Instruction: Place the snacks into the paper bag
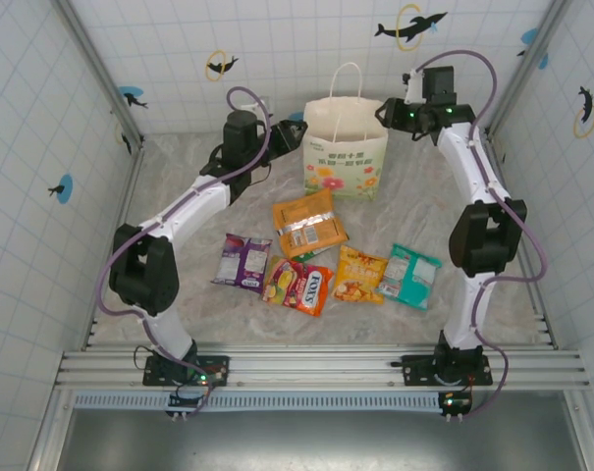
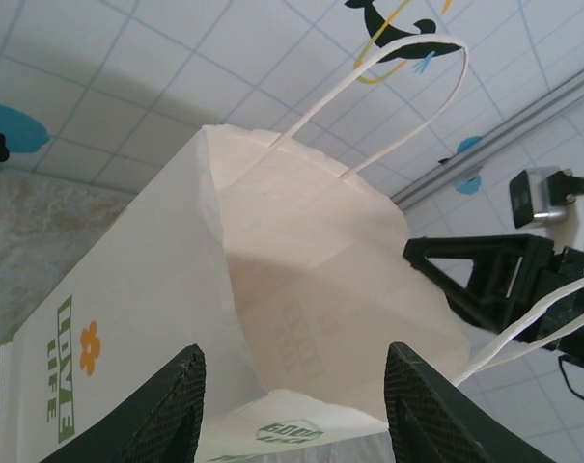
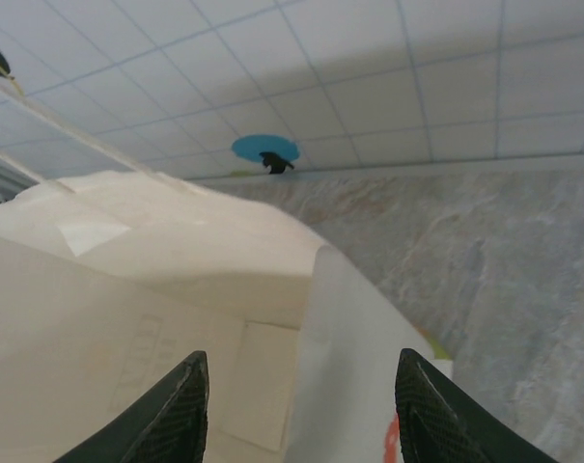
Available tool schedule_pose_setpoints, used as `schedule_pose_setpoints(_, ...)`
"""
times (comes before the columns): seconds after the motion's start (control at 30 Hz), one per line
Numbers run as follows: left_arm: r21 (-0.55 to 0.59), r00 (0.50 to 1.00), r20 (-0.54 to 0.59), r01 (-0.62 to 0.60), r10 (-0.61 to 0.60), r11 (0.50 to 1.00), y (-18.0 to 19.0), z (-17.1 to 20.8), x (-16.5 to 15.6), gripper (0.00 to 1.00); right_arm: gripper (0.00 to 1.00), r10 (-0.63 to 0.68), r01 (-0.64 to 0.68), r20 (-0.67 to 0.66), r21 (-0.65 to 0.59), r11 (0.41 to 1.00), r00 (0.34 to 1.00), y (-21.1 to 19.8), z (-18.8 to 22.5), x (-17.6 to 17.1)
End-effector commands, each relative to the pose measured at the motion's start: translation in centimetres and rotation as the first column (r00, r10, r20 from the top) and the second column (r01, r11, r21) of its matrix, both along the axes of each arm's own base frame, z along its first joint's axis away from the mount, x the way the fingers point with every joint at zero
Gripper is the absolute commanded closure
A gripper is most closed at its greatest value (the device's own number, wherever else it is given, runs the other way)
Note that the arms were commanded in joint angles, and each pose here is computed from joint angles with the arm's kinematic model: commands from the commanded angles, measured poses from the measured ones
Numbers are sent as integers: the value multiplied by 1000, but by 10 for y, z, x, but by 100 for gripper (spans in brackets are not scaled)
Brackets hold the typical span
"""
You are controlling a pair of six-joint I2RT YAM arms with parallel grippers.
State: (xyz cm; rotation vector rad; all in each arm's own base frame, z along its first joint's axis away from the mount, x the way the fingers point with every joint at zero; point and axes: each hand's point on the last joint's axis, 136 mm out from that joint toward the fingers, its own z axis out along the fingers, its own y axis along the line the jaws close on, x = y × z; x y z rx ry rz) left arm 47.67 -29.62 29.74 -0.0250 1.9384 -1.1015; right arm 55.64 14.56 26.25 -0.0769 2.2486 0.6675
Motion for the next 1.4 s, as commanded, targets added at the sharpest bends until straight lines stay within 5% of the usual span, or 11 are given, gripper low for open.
schedule_pose_setpoints(0.0, -10, 1000, -4, -16, 16, 1000, -2, 6, 12, 48, 48, 84, -83, -11, 87, 993, 996, 28, 7, -6)
schedule_pose_setpoints(0.67, 279, 953, -167, -201, 254, 939, 24, -28, 56, 44, 49, 160, -160, 17, 137, 978, 987, 77, 21, -30)
schedule_pose_setpoints(1.37, 211, 959, 51, -284, 280, 935, 58, 54, 17, 40, 51, 122, -119, -4, 167, 979, 993, 85, 11, -35)
